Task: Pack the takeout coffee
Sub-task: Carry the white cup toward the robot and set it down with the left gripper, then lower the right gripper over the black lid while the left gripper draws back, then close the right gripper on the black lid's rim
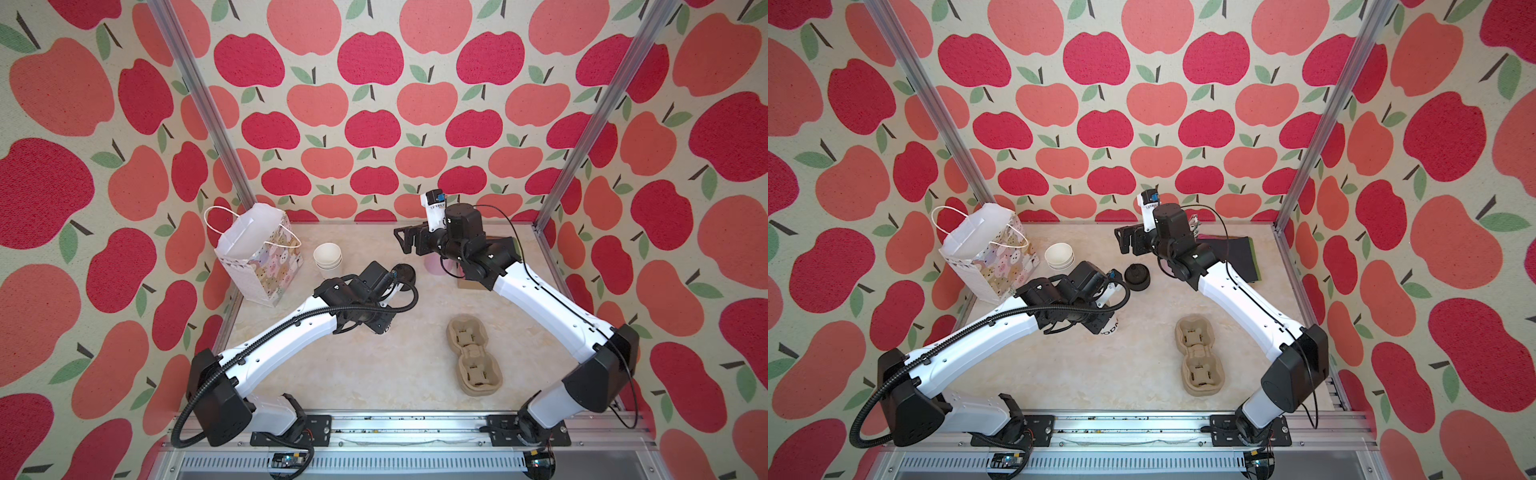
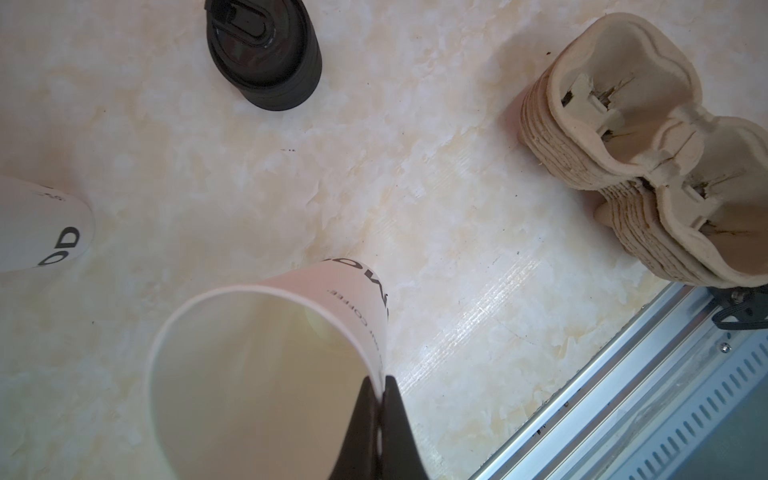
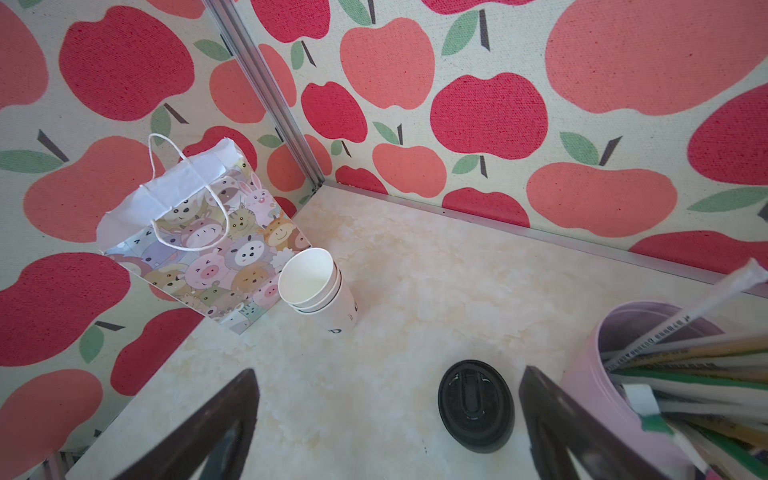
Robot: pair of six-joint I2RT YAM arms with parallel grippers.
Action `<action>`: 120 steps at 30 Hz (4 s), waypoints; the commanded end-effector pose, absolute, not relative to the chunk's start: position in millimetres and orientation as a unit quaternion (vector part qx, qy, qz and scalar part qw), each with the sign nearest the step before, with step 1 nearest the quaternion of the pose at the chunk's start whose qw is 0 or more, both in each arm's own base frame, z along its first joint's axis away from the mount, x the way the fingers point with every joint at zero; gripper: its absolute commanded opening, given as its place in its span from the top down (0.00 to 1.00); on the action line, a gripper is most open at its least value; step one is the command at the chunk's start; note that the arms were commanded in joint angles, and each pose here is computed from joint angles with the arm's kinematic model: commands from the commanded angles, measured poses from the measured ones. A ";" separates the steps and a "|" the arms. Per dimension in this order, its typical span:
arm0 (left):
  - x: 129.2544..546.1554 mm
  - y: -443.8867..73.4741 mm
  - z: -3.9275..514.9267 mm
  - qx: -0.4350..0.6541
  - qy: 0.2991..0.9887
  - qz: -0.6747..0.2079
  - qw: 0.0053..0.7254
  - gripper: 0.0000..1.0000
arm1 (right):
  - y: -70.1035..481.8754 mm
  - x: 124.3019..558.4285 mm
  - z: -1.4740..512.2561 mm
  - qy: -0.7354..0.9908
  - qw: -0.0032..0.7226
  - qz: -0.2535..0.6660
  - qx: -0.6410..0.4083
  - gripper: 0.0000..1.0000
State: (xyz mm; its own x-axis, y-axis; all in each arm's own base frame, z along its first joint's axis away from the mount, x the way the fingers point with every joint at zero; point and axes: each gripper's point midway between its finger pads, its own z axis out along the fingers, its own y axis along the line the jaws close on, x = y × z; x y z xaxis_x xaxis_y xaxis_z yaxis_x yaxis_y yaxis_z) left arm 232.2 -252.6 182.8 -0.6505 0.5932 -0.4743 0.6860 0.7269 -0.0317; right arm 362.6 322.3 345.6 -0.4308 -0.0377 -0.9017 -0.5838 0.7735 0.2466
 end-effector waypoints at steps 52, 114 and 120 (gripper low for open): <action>273.0 -134.0 266.2 0.176 0.877 -0.122 0.429 0.01 | 328.3 389.7 185.6 0.891 0.280 0.039 -0.354 0.01; 272.8 -141.2 244.4 0.148 0.886 -0.168 0.407 0.01 | 351.5 422.4 55.8 0.908 0.159 -0.038 -0.385 0.31; 272.2 -140.8 242.6 0.147 0.887 -0.168 0.405 0.01 | 351.7 425.6 77.5 0.905 0.181 -0.040 -0.383 0.33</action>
State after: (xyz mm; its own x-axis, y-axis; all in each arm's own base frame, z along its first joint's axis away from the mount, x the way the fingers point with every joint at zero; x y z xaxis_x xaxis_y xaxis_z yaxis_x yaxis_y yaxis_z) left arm 271.4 -141.1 243.7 -0.6264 0.1459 -0.7657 0.4074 0.8988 -0.1620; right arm 431.4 354.2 74.4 -0.6516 -0.6852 -0.3254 -0.6627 0.7230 -0.1954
